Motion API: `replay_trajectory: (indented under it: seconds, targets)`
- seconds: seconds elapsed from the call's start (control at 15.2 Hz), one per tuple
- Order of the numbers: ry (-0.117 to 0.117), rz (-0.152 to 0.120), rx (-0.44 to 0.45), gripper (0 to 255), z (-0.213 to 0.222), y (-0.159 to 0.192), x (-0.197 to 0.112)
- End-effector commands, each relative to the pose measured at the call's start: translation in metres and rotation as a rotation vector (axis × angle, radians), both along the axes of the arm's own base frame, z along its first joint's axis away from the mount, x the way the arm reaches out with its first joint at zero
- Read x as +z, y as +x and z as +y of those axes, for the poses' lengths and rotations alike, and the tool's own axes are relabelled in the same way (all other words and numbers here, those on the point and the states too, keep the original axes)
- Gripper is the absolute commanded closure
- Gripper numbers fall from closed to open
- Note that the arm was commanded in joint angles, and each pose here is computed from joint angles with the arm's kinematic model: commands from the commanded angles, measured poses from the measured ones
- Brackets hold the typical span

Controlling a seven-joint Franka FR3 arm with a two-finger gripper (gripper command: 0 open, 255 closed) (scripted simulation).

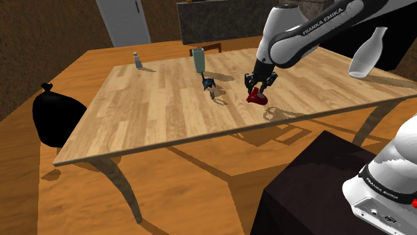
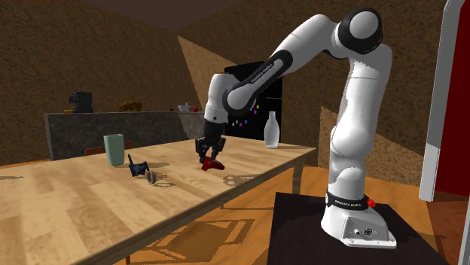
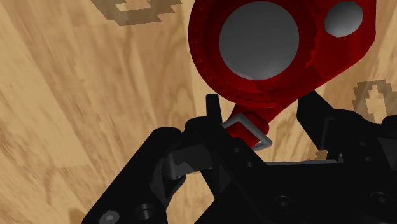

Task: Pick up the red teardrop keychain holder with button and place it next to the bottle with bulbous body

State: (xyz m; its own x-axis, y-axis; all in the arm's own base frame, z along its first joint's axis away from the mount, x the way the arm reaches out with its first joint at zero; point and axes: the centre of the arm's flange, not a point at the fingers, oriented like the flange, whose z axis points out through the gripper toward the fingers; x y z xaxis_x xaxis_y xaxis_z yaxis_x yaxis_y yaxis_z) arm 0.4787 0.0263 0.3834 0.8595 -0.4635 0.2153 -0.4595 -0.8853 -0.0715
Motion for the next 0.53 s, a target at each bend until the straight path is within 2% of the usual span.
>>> replay_trajectory:
  seconds: [0.0,0.46]
  targets:
    - [0.0,0.0,0.0,255,-0.001,0.001,0.011]
    - [0.0,0.0,0.0,255,-0.001,0.001,0.048]
